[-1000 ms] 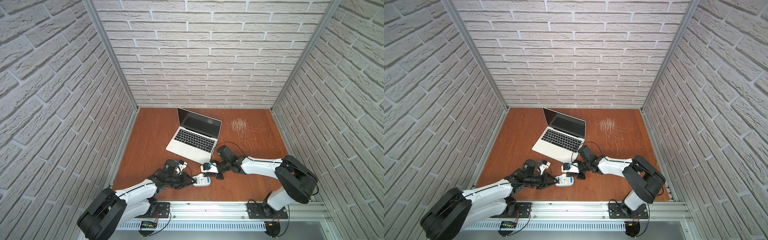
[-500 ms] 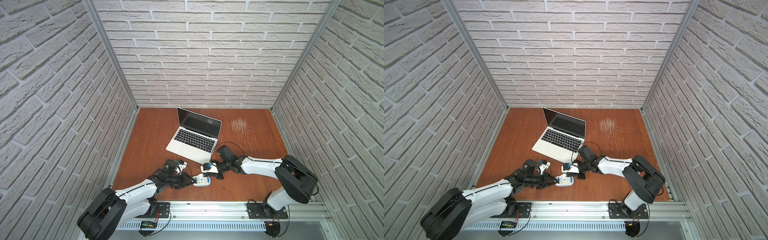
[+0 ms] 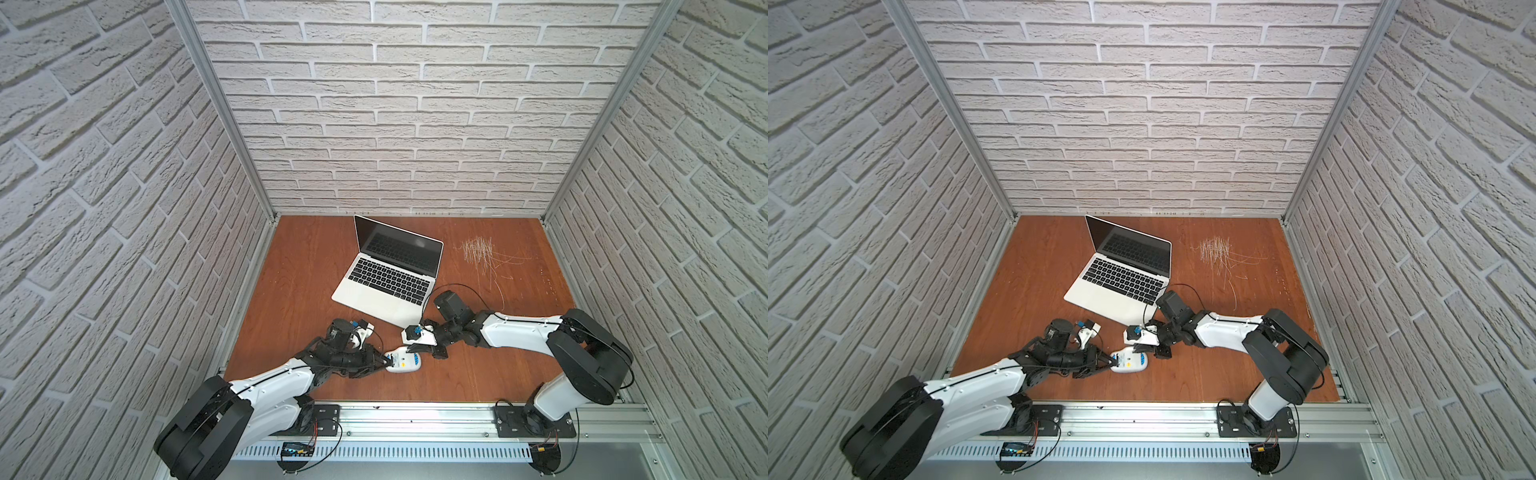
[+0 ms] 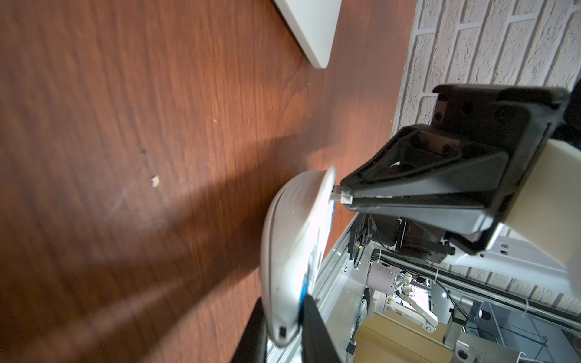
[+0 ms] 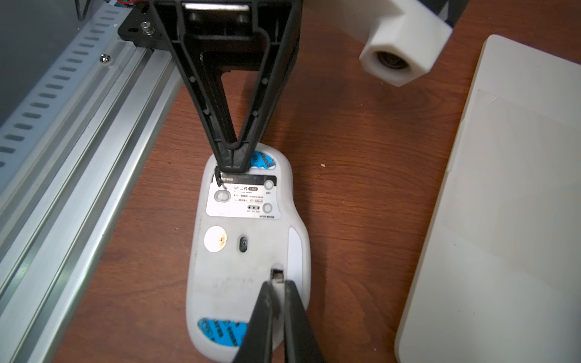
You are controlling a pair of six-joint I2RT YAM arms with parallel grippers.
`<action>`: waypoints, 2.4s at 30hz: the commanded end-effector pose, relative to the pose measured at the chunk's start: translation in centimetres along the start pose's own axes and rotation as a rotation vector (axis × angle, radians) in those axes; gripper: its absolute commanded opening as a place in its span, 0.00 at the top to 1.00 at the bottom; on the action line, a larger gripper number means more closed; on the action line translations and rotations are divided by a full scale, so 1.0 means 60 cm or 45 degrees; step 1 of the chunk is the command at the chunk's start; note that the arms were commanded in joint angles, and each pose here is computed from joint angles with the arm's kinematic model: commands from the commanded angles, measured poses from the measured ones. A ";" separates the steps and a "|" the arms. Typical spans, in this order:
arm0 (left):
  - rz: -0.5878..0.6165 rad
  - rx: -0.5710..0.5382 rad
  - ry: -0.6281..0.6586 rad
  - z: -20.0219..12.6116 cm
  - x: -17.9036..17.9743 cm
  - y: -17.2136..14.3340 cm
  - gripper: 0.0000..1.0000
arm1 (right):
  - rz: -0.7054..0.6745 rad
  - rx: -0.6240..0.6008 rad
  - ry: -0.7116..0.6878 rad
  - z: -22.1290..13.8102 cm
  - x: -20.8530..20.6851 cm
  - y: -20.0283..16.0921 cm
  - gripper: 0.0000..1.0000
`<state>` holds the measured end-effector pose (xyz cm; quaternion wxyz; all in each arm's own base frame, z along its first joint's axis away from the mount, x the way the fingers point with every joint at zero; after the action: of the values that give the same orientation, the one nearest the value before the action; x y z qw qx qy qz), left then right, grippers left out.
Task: Remove the wireless mouse receiver from the laptop
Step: Insert the USB plug into the mouse.
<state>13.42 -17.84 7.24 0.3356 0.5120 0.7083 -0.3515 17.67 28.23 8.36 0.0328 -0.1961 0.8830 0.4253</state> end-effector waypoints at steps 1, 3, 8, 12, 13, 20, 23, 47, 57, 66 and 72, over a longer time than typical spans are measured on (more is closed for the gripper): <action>0.018 -0.013 0.014 -0.001 0.005 0.002 1.00 | 0.029 0.035 0.017 0.002 0.001 -0.011 0.96; 0.019 -0.012 0.015 -0.001 0.005 0.001 1.00 | 0.027 0.034 0.027 0.004 0.001 -0.011 0.96; 0.022 -0.016 0.012 -0.002 0.004 0.002 1.00 | 0.023 0.038 0.043 0.007 0.002 -0.011 0.96; 0.019 -0.017 0.016 -0.002 0.005 0.002 1.00 | 0.016 0.070 0.061 0.008 0.005 -0.016 0.96; 0.020 -0.016 0.015 -0.002 0.005 0.001 1.00 | 0.017 0.084 0.068 0.008 0.006 -0.018 0.97; 0.019 -0.016 0.017 -0.002 0.005 0.002 1.00 | 0.002 0.158 0.115 0.014 0.016 -0.024 0.96; 0.020 -0.018 0.017 -0.002 0.005 0.002 1.00 | 0.002 0.178 0.113 0.013 0.018 -0.026 0.96; 0.023 -0.021 0.015 -0.003 0.004 0.002 1.00 | 0.035 0.233 0.155 0.020 0.018 -0.026 0.96; 0.025 -0.022 0.015 -0.003 0.004 0.002 1.00 | 0.055 0.260 0.163 0.023 0.019 -0.033 0.96; 0.029 -0.024 0.012 -0.004 0.003 0.001 1.00 | 0.062 0.204 0.293 0.013 0.034 -0.014 0.96; 0.031 -0.028 0.010 -0.005 0.002 0.002 1.00 | 0.068 0.262 0.218 0.017 0.030 -0.032 0.86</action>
<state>13.31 -17.70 7.34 0.3349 0.5108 0.7104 -0.3498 17.58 29.23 8.28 -0.0123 -0.2224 0.9011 0.3720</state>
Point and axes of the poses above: each gripper's point midway between its finger pads, its own z axis out along the fingers, its own x axis along the line the jaws close on, y = z × x, the point moved 5 cm from there along -z, back along the fingers, and after that the axes turned 14 degrees about -z, right-handed, at the moved point
